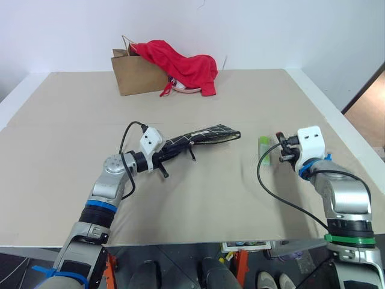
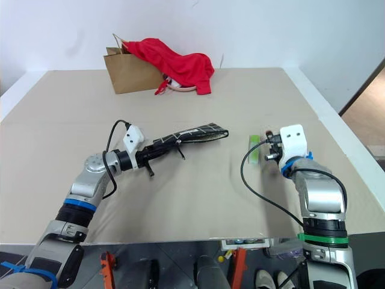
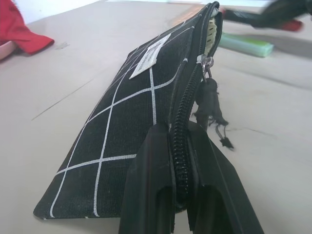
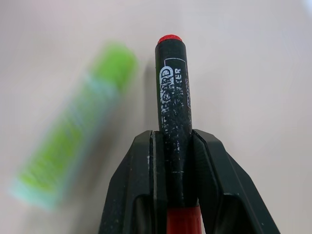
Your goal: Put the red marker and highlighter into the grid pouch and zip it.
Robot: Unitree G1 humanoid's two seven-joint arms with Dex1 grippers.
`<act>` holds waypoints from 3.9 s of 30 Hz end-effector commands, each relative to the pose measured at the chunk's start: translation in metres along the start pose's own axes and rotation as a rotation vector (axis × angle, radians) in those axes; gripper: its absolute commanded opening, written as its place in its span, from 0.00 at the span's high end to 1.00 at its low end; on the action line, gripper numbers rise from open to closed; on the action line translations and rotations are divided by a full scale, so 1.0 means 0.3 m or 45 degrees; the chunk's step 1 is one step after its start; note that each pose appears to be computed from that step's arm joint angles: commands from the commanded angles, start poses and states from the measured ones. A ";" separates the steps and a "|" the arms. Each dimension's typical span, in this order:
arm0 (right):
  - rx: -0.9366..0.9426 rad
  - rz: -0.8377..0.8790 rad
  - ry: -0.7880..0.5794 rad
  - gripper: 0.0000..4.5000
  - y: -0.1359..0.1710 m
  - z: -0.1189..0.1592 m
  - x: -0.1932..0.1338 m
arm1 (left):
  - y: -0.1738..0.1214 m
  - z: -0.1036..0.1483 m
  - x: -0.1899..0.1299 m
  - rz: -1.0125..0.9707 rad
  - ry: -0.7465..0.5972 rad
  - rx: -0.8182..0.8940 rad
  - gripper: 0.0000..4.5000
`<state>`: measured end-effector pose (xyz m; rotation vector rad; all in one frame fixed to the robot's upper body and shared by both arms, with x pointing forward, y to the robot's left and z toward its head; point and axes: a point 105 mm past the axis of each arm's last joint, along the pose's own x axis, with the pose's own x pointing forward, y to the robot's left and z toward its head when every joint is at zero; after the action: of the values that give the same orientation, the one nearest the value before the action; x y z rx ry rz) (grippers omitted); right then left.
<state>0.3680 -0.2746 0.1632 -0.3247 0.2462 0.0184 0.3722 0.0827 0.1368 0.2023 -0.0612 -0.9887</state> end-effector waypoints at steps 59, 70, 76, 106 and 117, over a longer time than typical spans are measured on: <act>-1.412 0.946 -0.691 0.01 0.554 0.295 -0.055 | -0.078 0.089 0.001 -0.181 -0.072 0.028 1.00; -1.191 0.860 -0.724 0.01 0.447 0.372 -0.104 | -0.085 0.085 0.012 -0.195 -0.081 -0.012 1.00; -0.606 0.996 -0.582 0.01 0.379 0.345 -0.218 | -0.080 0.067 0.009 -0.180 -0.068 -0.007 1.00; -0.079 0.863 0.014 0.26 0.420 0.016 -0.056 | -0.062 0.044 -0.018 -0.160 -0.035 0.001 1.00; -0.129 0.943 -0.065 0.98 0.402 0.046 -0.101 | -0.057 0.045 -0.026 -0.143 -0.038 0.000 1.00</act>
<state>0.3394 -0.1588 0.1253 -0.3019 0.3904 0.7326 0.3524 0.0749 0.1330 0.1777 -0.0226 -1.1141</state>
